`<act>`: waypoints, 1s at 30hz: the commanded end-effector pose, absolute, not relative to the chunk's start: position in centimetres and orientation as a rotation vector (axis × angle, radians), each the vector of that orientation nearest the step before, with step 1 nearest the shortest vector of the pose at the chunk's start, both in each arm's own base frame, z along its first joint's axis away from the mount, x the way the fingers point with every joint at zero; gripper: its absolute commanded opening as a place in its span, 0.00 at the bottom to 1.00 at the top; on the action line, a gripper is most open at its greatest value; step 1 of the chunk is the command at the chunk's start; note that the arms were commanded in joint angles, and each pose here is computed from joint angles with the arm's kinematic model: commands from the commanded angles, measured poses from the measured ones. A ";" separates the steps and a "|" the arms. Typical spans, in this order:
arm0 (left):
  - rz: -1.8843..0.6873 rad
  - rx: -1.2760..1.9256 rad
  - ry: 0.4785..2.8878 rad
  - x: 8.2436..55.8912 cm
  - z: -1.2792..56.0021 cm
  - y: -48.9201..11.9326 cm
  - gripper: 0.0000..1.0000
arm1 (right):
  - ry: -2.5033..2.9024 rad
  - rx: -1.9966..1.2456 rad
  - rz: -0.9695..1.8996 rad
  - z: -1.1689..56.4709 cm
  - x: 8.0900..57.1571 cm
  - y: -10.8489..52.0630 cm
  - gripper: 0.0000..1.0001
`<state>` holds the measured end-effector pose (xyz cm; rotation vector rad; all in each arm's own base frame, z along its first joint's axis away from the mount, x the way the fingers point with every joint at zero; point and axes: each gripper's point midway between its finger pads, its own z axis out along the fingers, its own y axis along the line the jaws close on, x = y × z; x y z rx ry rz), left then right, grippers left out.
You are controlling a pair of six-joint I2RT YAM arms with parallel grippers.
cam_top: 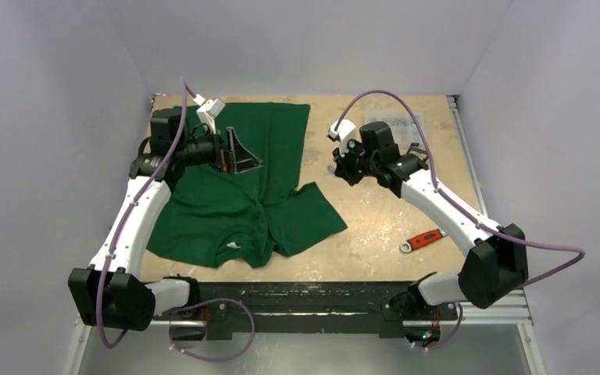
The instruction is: Remove the brooch from the garment
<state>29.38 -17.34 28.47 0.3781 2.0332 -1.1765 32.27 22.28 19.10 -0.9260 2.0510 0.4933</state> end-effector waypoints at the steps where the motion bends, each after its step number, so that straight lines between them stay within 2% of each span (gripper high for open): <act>1: -1.096 0.418 2.019 29.5 29.2 -16.7 1.00 | 2.079 -0.874 0.016 17.5 36.2 16.5 0.00; 9: -1.087 0.402 2.026 30.0 29.2 -16.6 1.00 | 2.093 -0.870 -0.384 14.2 41.4 13.1 0.00; 17: -1.064 0.412 2.028 29.6 29.5 -16.4 1.00 | 2.105 -0.905 -0.551 11.3 44.0 12.1 0.00; 30: -1.081 0.419 2.045 29.2 29.3 -16.5 1.00 | 2.056 -1.043 -0.653 10.0 47.7 11.0 0.00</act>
